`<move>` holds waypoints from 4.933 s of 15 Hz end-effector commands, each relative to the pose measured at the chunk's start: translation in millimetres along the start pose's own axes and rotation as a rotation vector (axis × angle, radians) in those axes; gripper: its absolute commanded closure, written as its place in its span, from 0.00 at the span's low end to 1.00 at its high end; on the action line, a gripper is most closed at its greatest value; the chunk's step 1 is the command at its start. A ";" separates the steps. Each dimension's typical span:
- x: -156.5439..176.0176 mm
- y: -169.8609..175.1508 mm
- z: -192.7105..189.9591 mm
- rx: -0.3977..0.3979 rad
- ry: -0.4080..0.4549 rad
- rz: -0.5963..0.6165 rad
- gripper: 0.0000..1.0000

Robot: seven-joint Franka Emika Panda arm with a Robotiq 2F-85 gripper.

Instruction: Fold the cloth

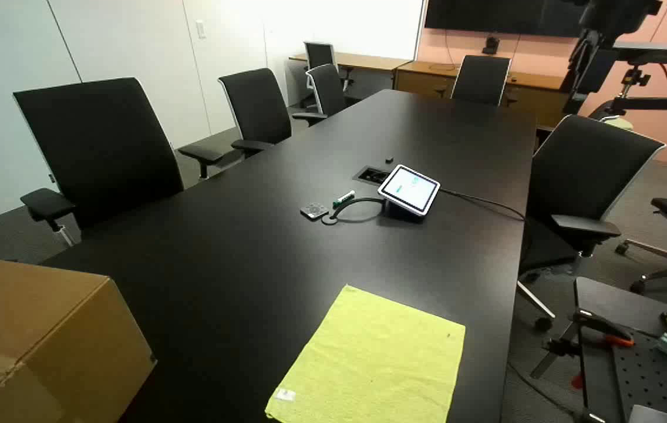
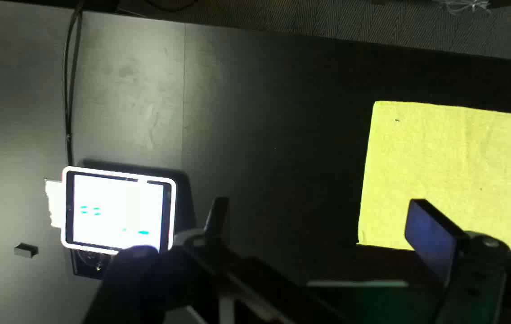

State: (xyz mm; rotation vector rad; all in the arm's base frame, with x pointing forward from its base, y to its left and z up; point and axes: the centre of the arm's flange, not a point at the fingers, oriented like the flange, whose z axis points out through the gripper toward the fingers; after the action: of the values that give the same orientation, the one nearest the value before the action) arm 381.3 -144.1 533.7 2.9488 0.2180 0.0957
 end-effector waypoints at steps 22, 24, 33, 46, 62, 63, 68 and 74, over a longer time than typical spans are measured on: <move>97.3 -81.7 261.3 0.099 -0.093 -0.189 0.00; 99.3 -98.2 287.5 0.119 -0.089 -0.189 0.00; 102.5 -156.9 369.9 0.115 0.010 -0.077 0.00; 85.2 -198.1 460.1 0.093 -0.045 -0.010 0.00; 95.3 -204.0 497.7 0.164 -0.059 -0.097 0.00; 96.4 -203.5 496.4 0.161 -0.063 -0.092 0.00; 99.2 -196.4 485.9 0.153 -0.076 -0.098 0.40; 99.0 -172.6 472.9 0.099 -0.155 -0.084 0.86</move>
State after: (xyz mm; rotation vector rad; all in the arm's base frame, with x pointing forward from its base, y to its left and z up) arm 489.9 -35.6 32.9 3.0631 0.3251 -0.0924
